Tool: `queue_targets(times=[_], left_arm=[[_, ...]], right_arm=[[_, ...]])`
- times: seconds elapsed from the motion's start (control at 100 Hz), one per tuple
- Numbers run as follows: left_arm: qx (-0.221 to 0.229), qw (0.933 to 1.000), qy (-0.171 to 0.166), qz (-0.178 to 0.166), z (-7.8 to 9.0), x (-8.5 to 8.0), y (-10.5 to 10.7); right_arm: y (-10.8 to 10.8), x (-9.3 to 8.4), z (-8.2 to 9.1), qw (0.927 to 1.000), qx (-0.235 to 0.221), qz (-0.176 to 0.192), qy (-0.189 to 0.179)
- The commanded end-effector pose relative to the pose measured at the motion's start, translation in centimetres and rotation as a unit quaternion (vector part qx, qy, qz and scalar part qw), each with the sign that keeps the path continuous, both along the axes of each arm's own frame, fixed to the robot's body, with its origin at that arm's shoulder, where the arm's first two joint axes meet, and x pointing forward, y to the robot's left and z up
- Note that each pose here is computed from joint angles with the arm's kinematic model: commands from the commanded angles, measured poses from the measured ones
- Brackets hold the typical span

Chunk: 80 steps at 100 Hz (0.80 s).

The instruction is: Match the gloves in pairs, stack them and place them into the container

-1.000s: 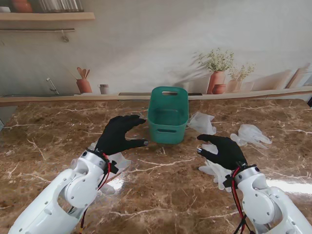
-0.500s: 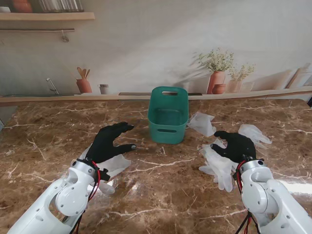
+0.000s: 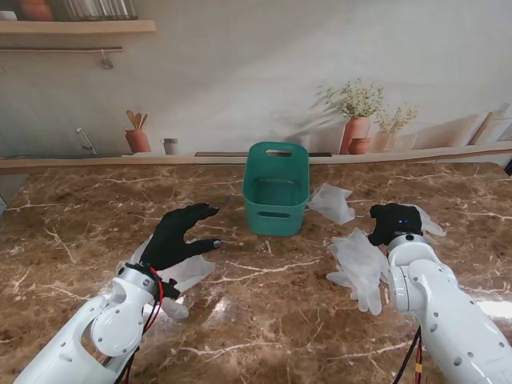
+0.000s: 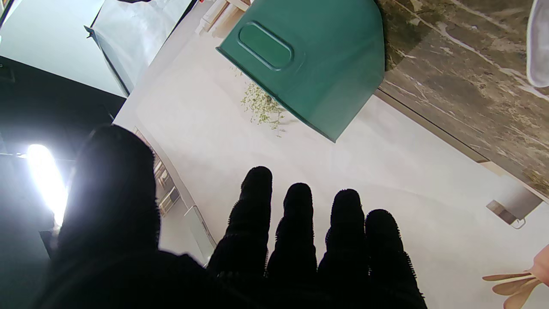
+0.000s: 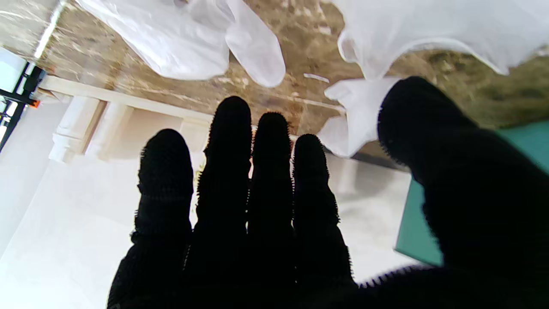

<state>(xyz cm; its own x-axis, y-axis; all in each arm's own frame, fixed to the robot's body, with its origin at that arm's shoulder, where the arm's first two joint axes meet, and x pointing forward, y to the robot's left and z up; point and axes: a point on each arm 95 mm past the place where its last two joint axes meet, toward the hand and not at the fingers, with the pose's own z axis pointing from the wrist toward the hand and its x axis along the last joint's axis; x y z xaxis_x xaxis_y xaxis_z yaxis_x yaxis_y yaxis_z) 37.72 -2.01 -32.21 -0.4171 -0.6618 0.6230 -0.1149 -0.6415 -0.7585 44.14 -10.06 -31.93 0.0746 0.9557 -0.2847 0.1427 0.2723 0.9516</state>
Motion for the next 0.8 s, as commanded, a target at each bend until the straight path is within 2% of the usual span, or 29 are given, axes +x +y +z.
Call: queue_targets(times=[0.0, 0.24, 0.43, 0.57, 0.69, 0.79], left_arm=[[-0.003, 1.0000, 0.004, -0.001, -0.2, -0.1, -0.1], [-0.006, 0.9999, 0.011, 0.003, -0.4, 0.1, 0.3], [0.003, 0.9998, 0.017, 0.010, -0.5, 0.1, 0.7], [0.003, 0.9998, 0.017, 0.013, -0.5, 0.1, 0.8], [0.005, 0.9998, 0.016, 0.014, -0.5, 0.1, 0.9], [0.009, 0.9997, 0.018, 0.013, -0.5, 0.1, 0.9]], right_arm=[[-0.1, 0.8, -0.6, 0.9997, -0.006, -0.016, 0.017], [0.7, 3.1, -2.9, 0.9984, -0.016, -0.034, 0.042], [1.3, 4.2, -4.2, 0.9971, -0.022, -0.036, 0.063], [1.4, 4.6, -5.1, 0.9965, -0.010, -0.037, 0.075], [1.5, 4.6, -5.8, 0.9966, -0.008, -0.033, 0.075], [1.4, 4.5, -6.2, 0.9988, -0.002, -0.020, 0.045]])
